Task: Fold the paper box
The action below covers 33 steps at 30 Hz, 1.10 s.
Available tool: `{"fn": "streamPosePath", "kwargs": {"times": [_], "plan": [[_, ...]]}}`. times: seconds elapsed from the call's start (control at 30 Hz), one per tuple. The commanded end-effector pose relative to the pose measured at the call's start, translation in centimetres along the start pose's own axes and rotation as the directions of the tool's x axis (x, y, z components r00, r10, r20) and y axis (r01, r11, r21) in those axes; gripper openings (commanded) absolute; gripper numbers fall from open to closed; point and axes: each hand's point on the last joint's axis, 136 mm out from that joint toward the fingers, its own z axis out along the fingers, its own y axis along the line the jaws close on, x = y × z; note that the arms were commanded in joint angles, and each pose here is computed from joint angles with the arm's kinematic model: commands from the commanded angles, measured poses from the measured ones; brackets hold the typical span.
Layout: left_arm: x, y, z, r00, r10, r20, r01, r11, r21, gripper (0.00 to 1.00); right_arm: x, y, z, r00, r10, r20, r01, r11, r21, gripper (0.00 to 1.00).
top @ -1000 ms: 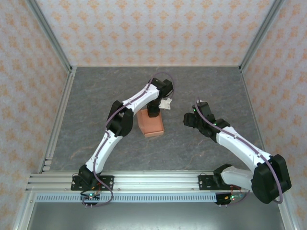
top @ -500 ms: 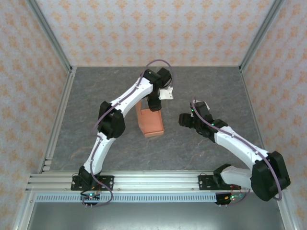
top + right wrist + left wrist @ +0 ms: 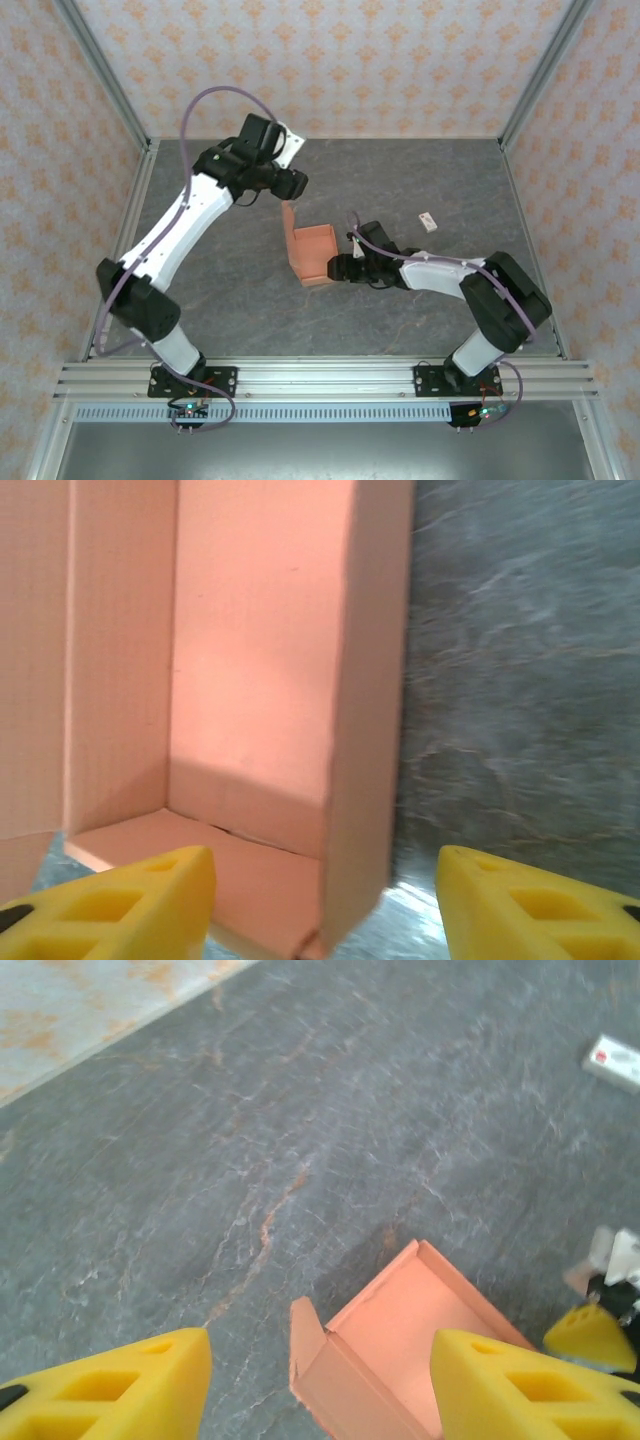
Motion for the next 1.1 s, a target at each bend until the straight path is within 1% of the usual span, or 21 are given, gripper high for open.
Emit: {"fn": "streamPosePath", "kwargs": {"times": [0.0,0.07,0.1,0.2,0.27,0.37,0.43,0.53,0.63,0.73,0.8,0.97,1.07], "plan": [[0.5,2.2,-0.6,0.979,-0.184,0.083,0.192,0.975,-0.108,0.61,-0.7,3.5,0.5,1.000,0.016,0.024,-0.013,0.992,-0.128,0.58],[1.8,3.2,-1.4,0.966,-0.234,0.105,0.248,0.958,-0.144,0.61,-0.3,4.6,0.8,0.999,0.023,0.026,-0.019,0.986,-0.165,0.57],[2.7,3.8,-1.7,0.954,-0.278,0.114,0.294,0.943,-0.154,0.62,-0.2,5.3,1.0,0.999,0.026,0.029,-0.020,0.982,-0.188,0.56],[5.1,5.4,-2.5,0.898,-0.412,0.157,0.433,0.889,-0.145,0.63,0.2,7.4,2.2,1.000,0.006,0.029,0.001,0.975,-0.224,0.54],[6.6,6.2,-3.1,0.872,-0.454,0.183,0.482,0.862,-0.155,0.63,0.5,8.8,3.3,1.000,-0.013,0.020,0.017,0.971,-0.238,0.54],[9.4,7.7,-4.1,0.843,-0.496,0.209,0.534,0.820,-0.208,0.63,1.0,10.7,4.9,1.000,-0.030,0.000,0.029,0.961,-0.275,0.53],[11.3,9.0,-5.2,0.804,-0.541,0.246,0.590,0.774,-0.227,0.63,1.2,11.5,5.5,0.999,-0.048,-0.009,0.043,0.957,-0.286,0.52],[13.5,10.5,-6.9,0.736,-0.601,0.311,0.671,0.708,-0.219,0.64,1.5,11.6,5.1,0.997,-0.082,-0.011,0.076,0.957,-0.280,0.52],[15.2,11.1,-8.0,0.695,-0.629,0.348,0.713,0.665,-0.221,0.66,1.6,10.2,3.2,0.987,-0.160,0.007,0.159,0.970,-0.186,0.53],[16.5,10.9,-8.0,0.685,-0.642,0.345,0.724,0.653,-0.224,0.67,1.0,8.9,1.1,0.968,-0.251,0.029,0.252,0.963,-0.093,0.59],[17.3,10.8,-7.8,0.680,-0.649,0.342,0.730,0.646,-0.225,0.68,-0.1,7.8,0.2,0.960,-0.276,0.041,0.277,0.960,-0.034,0.62],[18.7,10.1,-6.8,0.688,-0.662,0.298,0.725,0.651,-0.226,0.68,-3.7,6.5,-0.9,0.956,-0.282,0.078,0.283,0.959,-0.001,0.66],[18.5,10.0,-7.0,0.693,-0.657,0.298,0.719,0.659,-0.220,0.69,-6.1,5.3,-0.7,0.927,-0.371,0.064,0.361,0.925,0.120,0.67]]}}
